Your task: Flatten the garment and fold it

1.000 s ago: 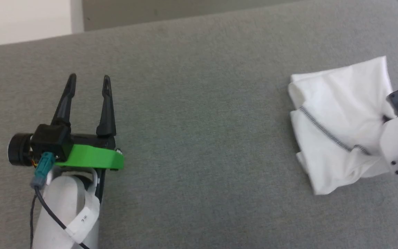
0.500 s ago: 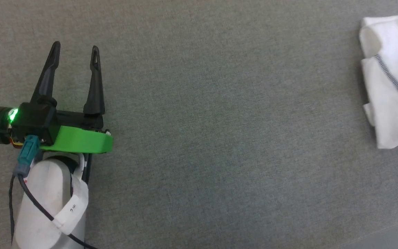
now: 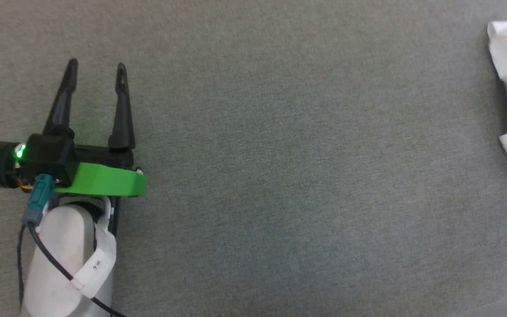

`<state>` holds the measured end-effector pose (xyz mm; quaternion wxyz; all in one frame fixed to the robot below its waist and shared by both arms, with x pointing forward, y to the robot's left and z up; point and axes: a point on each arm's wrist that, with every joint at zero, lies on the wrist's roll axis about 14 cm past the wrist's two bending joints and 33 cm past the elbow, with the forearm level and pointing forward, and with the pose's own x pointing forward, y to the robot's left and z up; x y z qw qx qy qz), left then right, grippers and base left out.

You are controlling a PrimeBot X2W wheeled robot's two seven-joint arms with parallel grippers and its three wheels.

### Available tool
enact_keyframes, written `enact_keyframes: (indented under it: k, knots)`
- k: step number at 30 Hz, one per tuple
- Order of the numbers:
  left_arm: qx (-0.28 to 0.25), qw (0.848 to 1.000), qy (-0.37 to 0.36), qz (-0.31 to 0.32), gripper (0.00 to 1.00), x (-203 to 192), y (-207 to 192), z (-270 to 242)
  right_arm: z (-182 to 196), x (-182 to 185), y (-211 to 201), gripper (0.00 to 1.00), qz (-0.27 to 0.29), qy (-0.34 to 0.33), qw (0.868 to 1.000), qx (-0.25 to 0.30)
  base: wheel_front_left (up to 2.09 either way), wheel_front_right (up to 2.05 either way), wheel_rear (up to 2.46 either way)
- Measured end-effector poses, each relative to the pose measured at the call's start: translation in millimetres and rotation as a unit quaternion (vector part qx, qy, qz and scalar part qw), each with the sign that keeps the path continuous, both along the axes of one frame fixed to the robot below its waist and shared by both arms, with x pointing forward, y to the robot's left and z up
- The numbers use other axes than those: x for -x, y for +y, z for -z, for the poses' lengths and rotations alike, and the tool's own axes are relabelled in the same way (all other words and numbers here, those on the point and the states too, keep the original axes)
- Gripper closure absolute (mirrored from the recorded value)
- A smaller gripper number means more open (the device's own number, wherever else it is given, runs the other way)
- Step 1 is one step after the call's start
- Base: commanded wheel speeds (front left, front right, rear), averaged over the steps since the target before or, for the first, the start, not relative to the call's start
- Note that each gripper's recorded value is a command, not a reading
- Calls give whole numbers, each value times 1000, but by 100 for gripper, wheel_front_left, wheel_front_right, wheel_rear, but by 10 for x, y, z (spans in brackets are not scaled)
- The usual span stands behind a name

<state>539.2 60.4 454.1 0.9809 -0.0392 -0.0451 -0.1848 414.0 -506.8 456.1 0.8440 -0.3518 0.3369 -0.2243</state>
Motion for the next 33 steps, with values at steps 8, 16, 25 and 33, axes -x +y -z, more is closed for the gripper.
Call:
enact_keyframes:
  k: [8, 16, 25, 33]
  knots:
    - [27, 999, 15, -21, 0, 246, 93, -119, -388, -254, 398, 0, -71, -184, 978, -63, 0, 0, 0]
    - [39, 998, 29, -48, 0, 594, 280, -271, -585, -347, 1428, 0, -153, -326, 913, -191, 0, 0, 0]
    - [40, 995, 12, -89, 0, 962, 597, -530, -749, 33, 2409, 0, -224, -396, 843, -288, 0, 0, 0]
    - [37, 992, 3, -122, 0, 1303, 856, -639, -829, 300, 2825, 0, -244, -411, 817, -323, 0, 0, 0]
